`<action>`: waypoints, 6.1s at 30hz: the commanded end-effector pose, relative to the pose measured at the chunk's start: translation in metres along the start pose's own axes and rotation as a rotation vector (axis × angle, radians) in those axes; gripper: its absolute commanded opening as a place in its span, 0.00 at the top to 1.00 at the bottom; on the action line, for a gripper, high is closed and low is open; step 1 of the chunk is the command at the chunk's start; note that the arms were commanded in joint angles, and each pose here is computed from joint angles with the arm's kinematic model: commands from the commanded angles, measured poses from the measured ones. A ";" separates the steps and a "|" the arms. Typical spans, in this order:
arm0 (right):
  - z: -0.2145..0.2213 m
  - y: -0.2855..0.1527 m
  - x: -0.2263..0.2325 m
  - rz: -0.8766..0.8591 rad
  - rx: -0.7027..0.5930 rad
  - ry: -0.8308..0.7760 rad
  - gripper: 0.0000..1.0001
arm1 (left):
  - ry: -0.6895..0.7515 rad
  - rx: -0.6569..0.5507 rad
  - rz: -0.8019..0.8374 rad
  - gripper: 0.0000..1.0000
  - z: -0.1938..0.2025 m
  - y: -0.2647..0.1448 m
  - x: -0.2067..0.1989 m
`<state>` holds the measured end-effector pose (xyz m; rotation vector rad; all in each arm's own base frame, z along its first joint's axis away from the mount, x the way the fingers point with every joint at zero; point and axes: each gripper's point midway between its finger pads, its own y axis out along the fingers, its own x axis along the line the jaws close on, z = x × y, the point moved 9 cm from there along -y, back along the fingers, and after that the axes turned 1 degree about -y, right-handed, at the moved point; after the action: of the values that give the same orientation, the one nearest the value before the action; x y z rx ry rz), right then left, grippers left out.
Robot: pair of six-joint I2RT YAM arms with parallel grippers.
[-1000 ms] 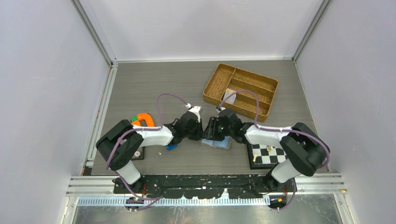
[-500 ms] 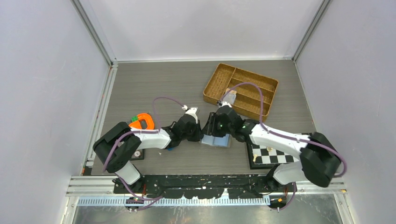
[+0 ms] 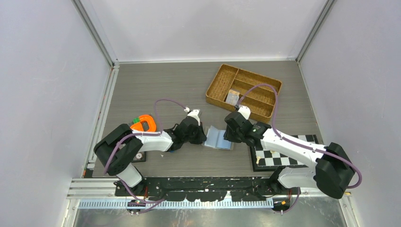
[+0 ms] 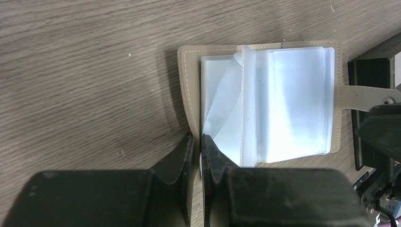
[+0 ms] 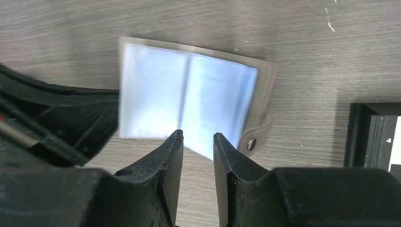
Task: Put the credit cards into the card holder
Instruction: Open the card holder at the center of the board.
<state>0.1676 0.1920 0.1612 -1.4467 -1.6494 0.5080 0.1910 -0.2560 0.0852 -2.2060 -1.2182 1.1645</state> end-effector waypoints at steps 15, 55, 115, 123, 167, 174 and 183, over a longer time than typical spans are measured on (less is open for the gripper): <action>0.023 0.047 -0.020 0.127 0.038 0.066 0.67 | 0.011 -0.010 -0.008 0.90 -0.001 0.002 -0.001; 0.024 0.036 0.026 -0.536 -0.025 0.160 0.60 | 0.026 0.003 0.005 0.89 0.002 -0.001 0.000; -0.006 0.068 0.055 -0.337 -0.010 -0.013 0.44 | 0.059 -0.041 0.124 0.13 -0.021 -0.062 -0.018; -0.003 0.074 0.054 -0.320 -0.004 0.008 0.44 | 0.028 -0.006 0.089 0.26 -0.012 -0.040 -0.011; -0.027 0.044 0.013 -0.082 -0.073 -0.040 0.48 | -0.082 0.013 0.027 0.84 0.002 -0.014 0.000; -0.013 0.068 0.023 -0.135 0.029 -0.032 0.57 | -0.057 -0.003 0.039 0.81 -0.002 -0.018 -0.002; -0.003 0.082 0.016 -0.091 0.060 -0.002 0.60 | -0.027 -0.059 0.072 0.67 -0.020 -0.046 -0.011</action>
<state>0.2150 0.2239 0.1015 -1.3047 -1.6788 0.5684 0.1720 -0.2377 0.1039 -2.2036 -1.1809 1.2473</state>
